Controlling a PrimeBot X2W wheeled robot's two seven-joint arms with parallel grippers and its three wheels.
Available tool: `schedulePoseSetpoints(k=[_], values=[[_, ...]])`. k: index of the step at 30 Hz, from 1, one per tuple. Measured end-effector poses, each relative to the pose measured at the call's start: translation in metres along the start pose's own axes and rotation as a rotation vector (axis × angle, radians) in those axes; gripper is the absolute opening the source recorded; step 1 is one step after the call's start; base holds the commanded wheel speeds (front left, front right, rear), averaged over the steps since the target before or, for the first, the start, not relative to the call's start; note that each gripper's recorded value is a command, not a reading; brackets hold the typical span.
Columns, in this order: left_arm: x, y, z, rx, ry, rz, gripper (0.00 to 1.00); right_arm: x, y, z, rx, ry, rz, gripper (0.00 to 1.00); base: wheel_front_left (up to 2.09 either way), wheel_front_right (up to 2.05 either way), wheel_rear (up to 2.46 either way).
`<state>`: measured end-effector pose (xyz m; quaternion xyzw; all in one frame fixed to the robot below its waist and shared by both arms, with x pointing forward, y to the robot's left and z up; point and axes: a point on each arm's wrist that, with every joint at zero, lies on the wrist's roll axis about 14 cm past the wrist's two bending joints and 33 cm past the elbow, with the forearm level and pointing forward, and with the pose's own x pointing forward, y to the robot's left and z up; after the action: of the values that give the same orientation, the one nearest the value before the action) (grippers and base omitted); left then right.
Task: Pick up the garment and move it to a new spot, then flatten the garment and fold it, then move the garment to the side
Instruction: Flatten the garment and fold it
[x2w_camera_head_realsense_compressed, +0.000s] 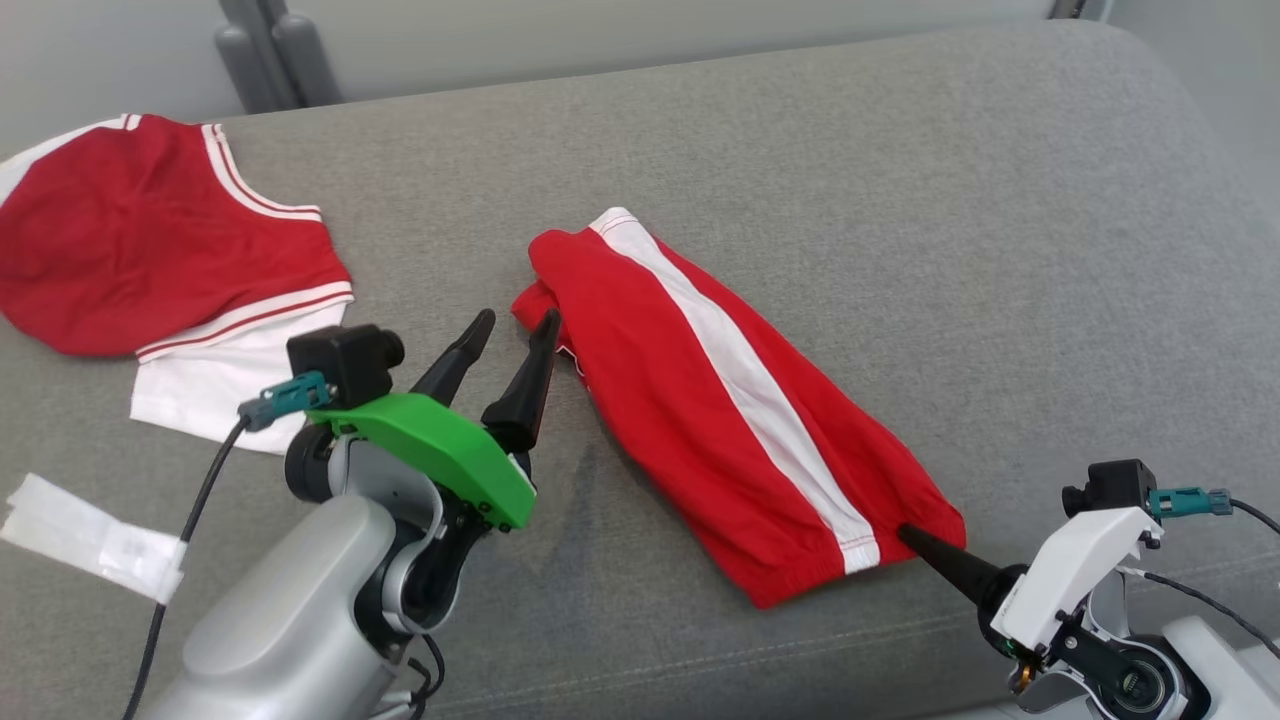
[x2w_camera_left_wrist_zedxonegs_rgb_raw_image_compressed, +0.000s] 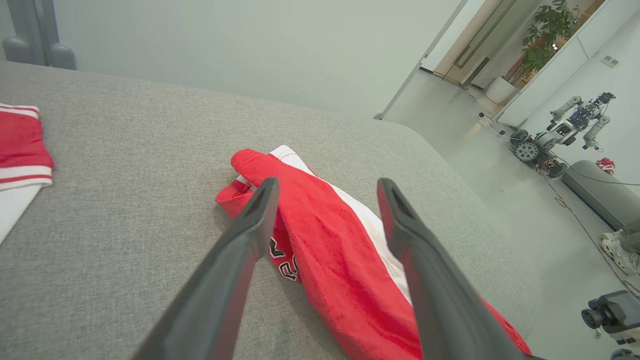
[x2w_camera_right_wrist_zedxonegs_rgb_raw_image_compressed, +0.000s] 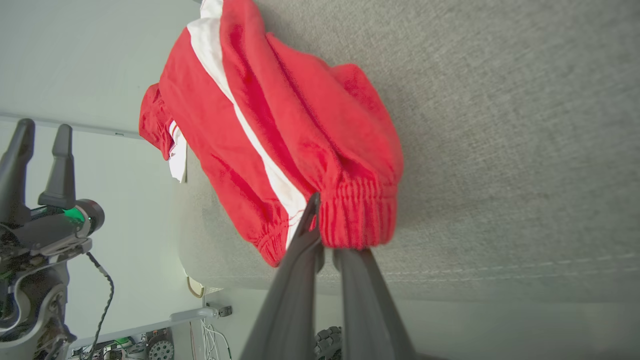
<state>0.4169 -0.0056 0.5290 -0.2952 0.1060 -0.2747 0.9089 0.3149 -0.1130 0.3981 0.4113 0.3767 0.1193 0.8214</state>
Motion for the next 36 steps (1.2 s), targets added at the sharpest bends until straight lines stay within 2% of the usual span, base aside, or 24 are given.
schedulePoseSetpoints(k=[4,7,13,23,36], values=[[0.022,-0.012,-0.009,0.051,0.073,-0.055,1.00,-0.011,-0.014,-0.002,0.011,0.003,-0.033,0.00,0.00,0.00,0.00],[0.039,-0.023,-0.018,0.130,0.129,-0.109,1.00,-0.016,-0.016,-0.007,0.020,0.013,-0.033,0.00,0.00,0.00,0.00],[0.066,-0.035,-0.046,0.268,0.255,-0.185,1.00,-0.023,-0.021,-0.034,0.027,0.101,-0.038,0.00,0.00,0.00,0.00],[0.102,-0.019,-0.089,0.535,0.419,-0.267,1.00,-0.031,-0.038,-0.049,0.059,0.107,-0.105,0.00,0.00,0.00,0.00],[0.128,-0.007,-0.144,0.535,0.565,-0.345,1.00,-0.012,-0.026,-0.046,0.096,0.064,-0.089,0.00,0.00,0.00,0.00]])
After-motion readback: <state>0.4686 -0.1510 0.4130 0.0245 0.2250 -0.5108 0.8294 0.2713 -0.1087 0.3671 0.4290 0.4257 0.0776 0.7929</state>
